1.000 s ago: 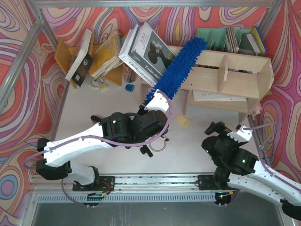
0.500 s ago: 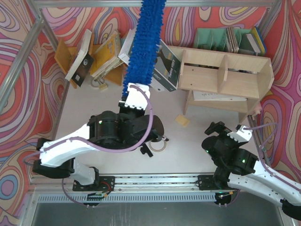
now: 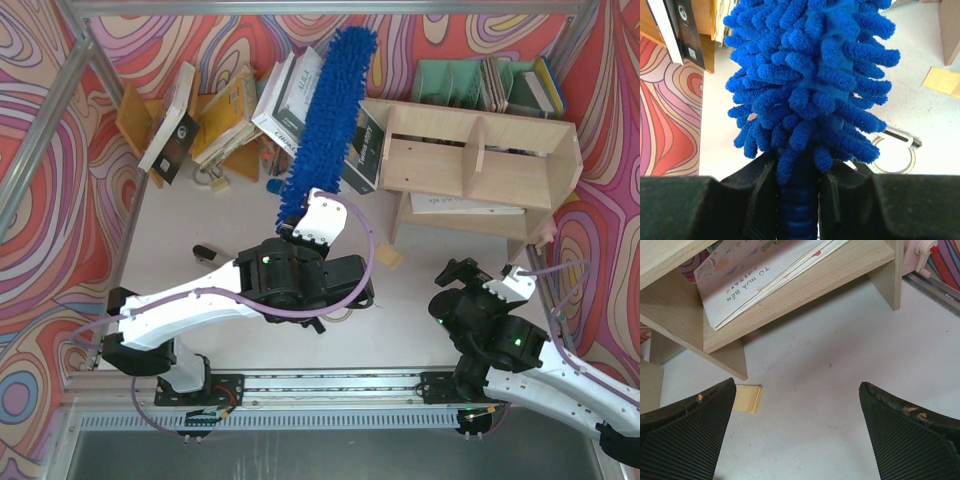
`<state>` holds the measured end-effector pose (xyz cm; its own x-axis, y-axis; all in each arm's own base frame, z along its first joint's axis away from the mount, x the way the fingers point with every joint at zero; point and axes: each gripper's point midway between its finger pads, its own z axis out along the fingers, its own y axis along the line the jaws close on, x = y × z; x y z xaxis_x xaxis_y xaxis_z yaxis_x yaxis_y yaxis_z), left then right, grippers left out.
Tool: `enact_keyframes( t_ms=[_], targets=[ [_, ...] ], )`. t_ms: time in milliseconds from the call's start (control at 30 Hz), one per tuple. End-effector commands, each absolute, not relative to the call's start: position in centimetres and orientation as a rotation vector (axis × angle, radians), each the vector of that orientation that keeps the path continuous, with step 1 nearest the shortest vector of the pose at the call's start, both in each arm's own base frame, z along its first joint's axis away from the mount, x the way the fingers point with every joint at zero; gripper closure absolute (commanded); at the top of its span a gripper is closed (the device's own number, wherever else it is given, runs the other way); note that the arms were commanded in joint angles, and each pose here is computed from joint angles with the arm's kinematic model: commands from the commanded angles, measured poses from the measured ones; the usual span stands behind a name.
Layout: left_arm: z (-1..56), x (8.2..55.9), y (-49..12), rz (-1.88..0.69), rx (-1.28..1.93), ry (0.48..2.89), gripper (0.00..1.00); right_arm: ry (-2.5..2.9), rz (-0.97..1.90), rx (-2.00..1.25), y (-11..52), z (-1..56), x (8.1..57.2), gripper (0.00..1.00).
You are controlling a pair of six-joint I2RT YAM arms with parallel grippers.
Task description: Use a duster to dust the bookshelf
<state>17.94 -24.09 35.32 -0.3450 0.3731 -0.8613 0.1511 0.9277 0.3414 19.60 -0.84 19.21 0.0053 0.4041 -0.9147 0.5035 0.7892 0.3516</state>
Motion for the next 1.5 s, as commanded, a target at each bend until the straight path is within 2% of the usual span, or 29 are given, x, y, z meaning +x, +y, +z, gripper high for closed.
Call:
enact_keyframes(
  t_ms=[0,467,733,900,1467],
  targets=[
    [34.0,18.0,-24.2,0.233,0.384,1.959,1.0,1.579,-0.104,0.743,-1.2,19.5,19.6,0.01],
    [31.2,17.0,-28.8,0.06,0.515,2.03,1.0,1.576,-0.094,0.749,-1.3,19.5,19.5,0.01],
    [36.1,16.1,-29.5,-0.073,0.5,1.814,1.0,1.575,-0.093,0.751,-1.3,19.5,19.5,0.01],
    [36.6,14.9,-30.2,-0.164,0.512,1.729,1.0,1.575,-0.092,0.751,-1.3,19.5,19.5,0.01],
    [27.8,12.2,-31.5,-0.189,0.6,1.928,1.0,1.581,-0.108,0.742,-1.2,19.4,19.6,0.01]
  ],
)
